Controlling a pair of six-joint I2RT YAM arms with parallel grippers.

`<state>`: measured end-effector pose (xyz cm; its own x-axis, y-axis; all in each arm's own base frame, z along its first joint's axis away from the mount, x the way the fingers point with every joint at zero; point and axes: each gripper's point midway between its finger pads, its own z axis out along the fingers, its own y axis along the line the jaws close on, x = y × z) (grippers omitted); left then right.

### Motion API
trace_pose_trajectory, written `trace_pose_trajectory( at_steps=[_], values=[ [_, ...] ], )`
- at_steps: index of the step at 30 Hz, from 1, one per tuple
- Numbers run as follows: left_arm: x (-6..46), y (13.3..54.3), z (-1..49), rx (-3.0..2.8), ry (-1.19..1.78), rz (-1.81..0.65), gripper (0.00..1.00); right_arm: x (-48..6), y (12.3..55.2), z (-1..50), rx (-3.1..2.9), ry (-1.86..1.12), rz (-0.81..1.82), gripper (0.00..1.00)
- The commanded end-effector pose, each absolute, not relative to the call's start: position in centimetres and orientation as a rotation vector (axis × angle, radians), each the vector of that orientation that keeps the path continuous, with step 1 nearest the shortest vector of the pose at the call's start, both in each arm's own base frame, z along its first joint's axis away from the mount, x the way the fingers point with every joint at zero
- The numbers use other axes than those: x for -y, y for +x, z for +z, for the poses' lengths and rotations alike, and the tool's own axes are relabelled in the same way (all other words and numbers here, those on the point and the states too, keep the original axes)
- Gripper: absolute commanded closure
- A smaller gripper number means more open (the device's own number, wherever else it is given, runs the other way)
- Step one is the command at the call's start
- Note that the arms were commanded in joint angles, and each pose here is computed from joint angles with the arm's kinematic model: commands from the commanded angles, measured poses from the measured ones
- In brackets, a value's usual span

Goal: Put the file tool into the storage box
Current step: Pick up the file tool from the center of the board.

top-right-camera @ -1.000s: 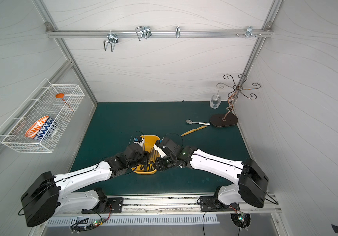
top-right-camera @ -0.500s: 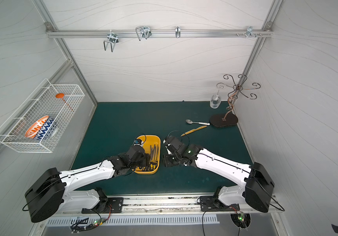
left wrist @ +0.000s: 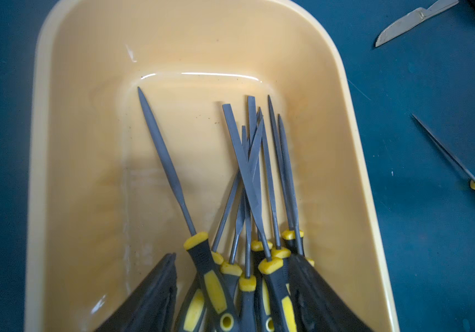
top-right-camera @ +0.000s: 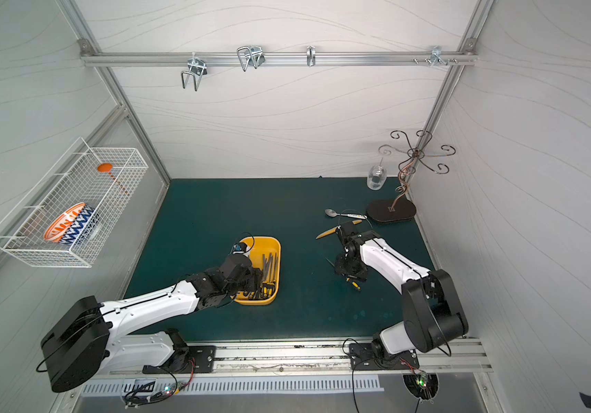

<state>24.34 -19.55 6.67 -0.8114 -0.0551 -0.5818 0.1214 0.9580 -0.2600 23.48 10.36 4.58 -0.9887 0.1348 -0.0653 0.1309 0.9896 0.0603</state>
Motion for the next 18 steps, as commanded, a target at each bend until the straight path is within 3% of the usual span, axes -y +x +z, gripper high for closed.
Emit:
trace_pose_trajectory(
  at_steps=[1, 7, 13, 18],
  values=[
    [20.3, 25.4, 8.9, -2.426, 0.035, -0.420, 0.34, -10.1, 23.1, 3.2, -3.144, 0.120, 0.087, 0.35],
    [20.4, 25.3, 8.8, -2.427, 0.032, -0.433, 0.34, -10.5, 22.7, 1.2, -3.215, 0.086, 0.139, 0.37],
    [20.5, 25.3, 8.7, -2.435, 0.026, -0.440, 0.34, -11.4, 20.2, 0.5, -3.257, 0.113, 0.203, 0.48],
    [20.7, 25.3, 8.8, -2.434, 0.027, -0.452, 0.34, -12.7, 18.2, 0.5, -3.260, 0.024, 0.179, 0.75]
  ],
)
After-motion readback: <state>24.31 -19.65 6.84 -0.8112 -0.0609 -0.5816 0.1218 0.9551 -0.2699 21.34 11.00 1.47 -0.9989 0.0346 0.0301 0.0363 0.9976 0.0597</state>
